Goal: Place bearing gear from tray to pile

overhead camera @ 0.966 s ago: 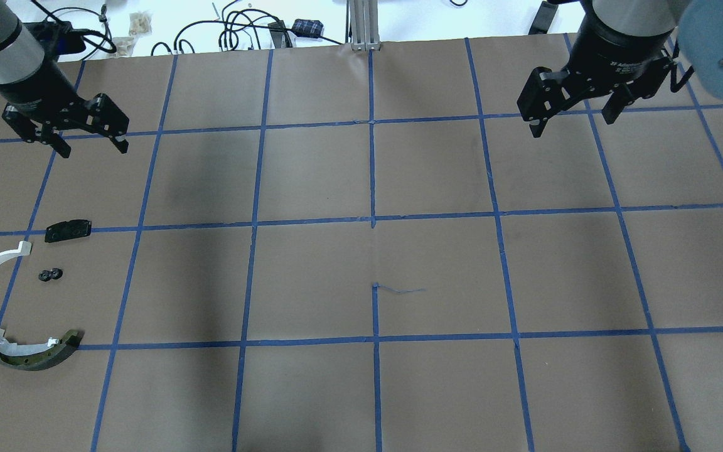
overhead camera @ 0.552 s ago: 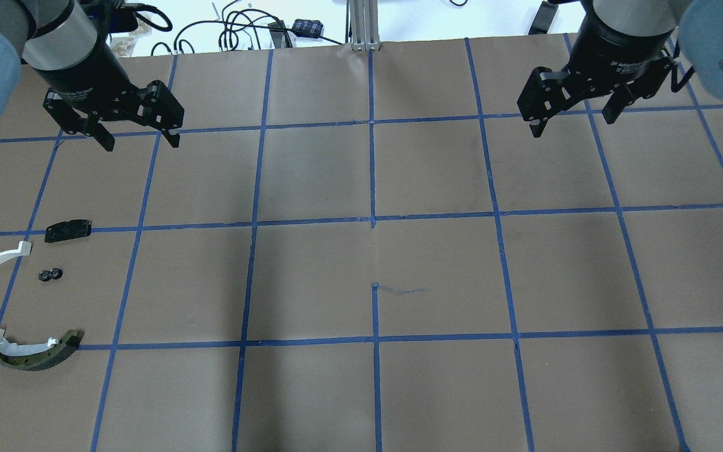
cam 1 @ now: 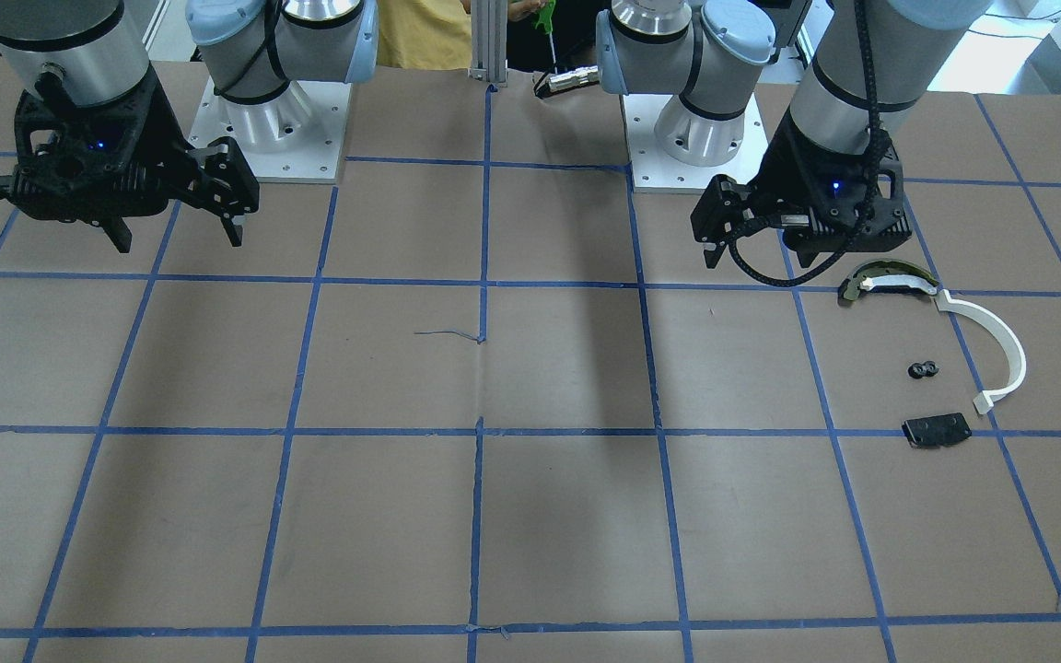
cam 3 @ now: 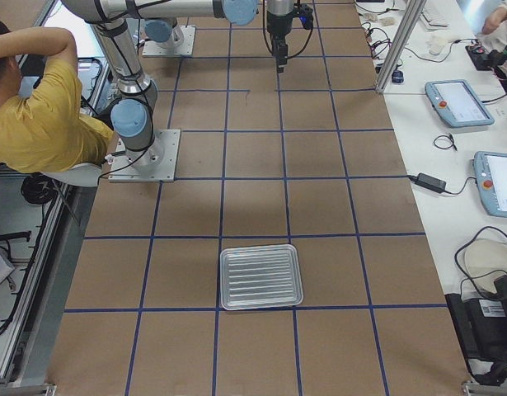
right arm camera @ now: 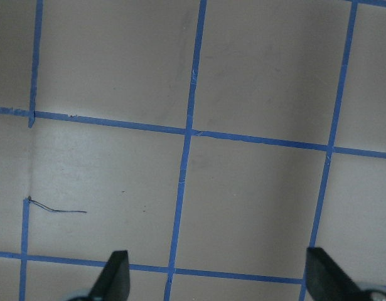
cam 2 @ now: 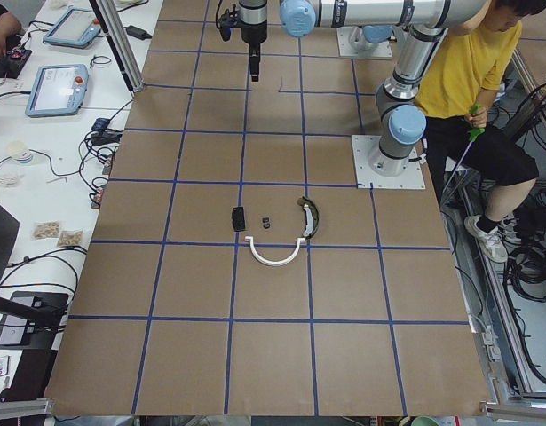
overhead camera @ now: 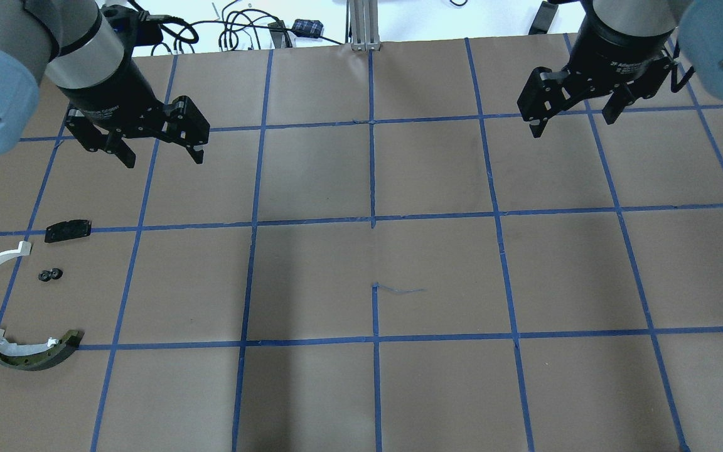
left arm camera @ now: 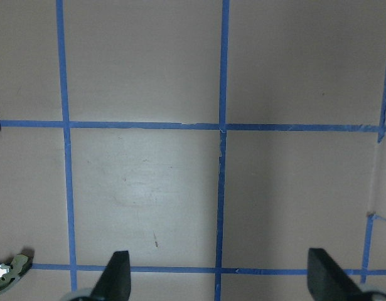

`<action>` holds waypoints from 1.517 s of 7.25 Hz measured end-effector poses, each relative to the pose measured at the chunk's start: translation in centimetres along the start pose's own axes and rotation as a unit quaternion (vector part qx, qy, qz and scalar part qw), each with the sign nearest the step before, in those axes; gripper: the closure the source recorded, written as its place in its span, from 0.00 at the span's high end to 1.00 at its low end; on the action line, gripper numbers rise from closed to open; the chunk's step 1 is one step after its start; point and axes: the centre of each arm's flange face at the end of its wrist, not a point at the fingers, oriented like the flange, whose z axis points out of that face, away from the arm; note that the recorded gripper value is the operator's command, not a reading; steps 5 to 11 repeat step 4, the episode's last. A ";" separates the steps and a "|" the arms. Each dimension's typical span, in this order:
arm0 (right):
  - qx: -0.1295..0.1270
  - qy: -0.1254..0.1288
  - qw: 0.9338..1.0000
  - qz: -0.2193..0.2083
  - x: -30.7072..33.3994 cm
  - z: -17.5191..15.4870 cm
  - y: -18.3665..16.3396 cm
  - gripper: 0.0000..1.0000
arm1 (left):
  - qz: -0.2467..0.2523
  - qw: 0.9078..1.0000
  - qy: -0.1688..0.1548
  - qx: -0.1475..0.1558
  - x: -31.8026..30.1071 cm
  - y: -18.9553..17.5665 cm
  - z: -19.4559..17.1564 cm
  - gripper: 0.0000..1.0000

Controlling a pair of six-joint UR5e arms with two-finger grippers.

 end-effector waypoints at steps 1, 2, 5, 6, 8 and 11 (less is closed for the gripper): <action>0.000 0.000 1.000 0.000 0.0 0.0 0.0 1.00 | 0.011 1.000 0.000 -0.004 -0.2 0.5 -0.2 1.00; 0.000 0.000 1.000 -0.001 0.0 0.0 0.0 1.00 | 0.020 1.000 0.000 -0.007 -0.3 0.8 -0.3 1.00; 0.000 0.000 1.000 -0.001 0.0 0.0 0.0 1.00 | 0.026 1.000 -0.001 -0.008 -0.4 1.0 -0.3 1.00; 0.000 0.000 1.000 -0.001 0.0 0.0 0.0 1.00 | 0.026 1.000 -0.001 -0.008 -0.4 1.0 -0.3 1.00; 0.000 0.000 1.000 -0.001 0.0 0.0 0.0 1.00 | 0.026 1.000 -0.001 -0.008 -0.4 1.0 -0.3 1.00; 0.000 0.000 1.000 -0.001 0.0 0.0 0.0 1.00 | 0.026 1.000 -0.001 -0.008 -0.4 1.0 -0.3 1.00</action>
